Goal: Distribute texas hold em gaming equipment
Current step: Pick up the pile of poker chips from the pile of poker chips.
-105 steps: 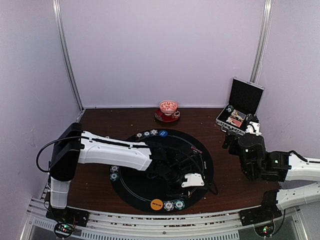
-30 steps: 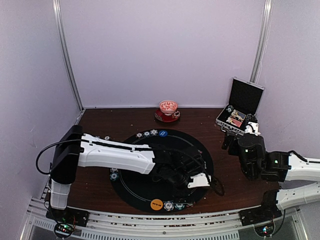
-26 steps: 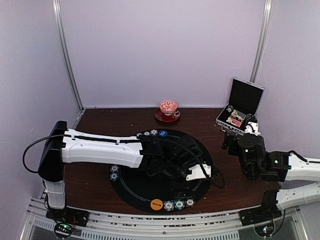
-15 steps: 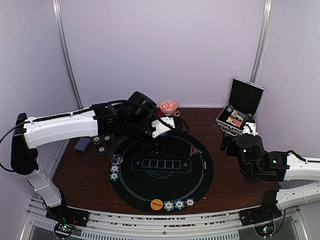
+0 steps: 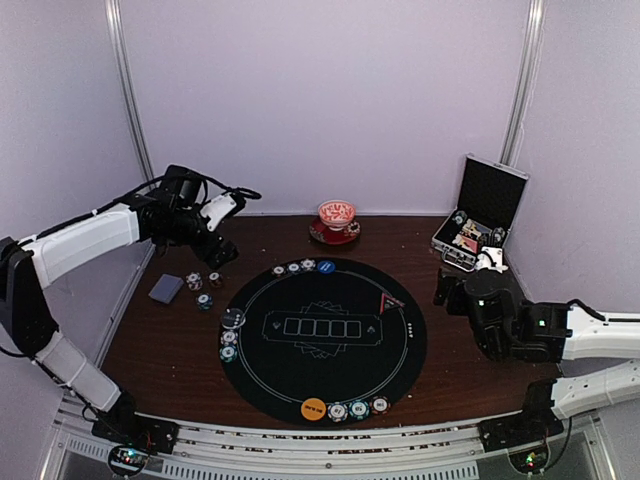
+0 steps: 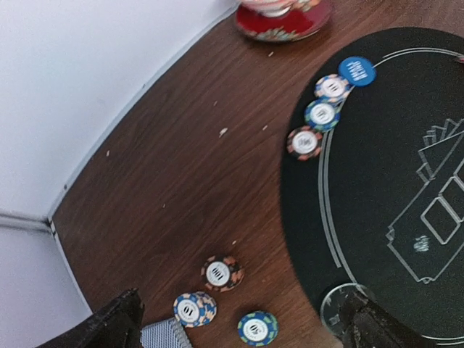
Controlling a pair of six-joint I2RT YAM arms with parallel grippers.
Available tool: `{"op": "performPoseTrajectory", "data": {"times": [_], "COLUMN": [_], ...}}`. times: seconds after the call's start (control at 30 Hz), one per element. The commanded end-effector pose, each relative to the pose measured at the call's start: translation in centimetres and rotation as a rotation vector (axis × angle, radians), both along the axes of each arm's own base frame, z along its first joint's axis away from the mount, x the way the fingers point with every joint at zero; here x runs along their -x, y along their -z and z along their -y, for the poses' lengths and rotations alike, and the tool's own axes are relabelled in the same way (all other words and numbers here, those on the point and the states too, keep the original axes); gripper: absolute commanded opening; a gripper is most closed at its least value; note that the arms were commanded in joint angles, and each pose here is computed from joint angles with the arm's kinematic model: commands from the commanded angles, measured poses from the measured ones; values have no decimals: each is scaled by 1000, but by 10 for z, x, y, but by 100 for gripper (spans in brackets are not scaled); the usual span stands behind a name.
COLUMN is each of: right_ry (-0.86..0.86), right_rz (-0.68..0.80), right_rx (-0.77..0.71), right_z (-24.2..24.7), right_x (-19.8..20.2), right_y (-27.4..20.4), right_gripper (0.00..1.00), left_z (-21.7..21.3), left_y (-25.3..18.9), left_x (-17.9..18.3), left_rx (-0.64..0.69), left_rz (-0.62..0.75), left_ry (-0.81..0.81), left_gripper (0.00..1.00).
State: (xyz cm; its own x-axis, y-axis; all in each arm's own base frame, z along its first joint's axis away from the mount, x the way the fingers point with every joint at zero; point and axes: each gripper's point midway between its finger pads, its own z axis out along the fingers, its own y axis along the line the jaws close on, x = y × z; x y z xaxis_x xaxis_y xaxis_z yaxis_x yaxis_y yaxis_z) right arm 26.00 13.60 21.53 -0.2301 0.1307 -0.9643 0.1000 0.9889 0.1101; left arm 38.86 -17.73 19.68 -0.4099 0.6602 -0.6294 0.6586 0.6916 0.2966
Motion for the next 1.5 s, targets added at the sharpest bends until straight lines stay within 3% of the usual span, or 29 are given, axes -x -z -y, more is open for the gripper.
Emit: {"op": "performPoseTrajectory", "data": {"times": [0.0, 0.23, 0.87, 1.47], "right_ry": [-14, -23, -27, -29], "right_rz": [-3, -9, -10, -7], "right_rx": [5, 9, 9, 4], "right_z": [-3, -6, -6, -6], "right_x": [-2, -2, -2, -1], "right_y": [-1, 0, 0, -2], "right_gripper": [100, 100, 100, 100], "left_z": [-41, -57, -60, -68], "left_y": [37, 85, 142, 155], "left_x": [-23, -36, -65, -72], "left_rx": [58, 47, 18, 22], "left_rz": [-86, -167, -245, -266], "left_ry": [-78, -100, -125, -152], "left_gripper": [98, 98, 86, 70]}}
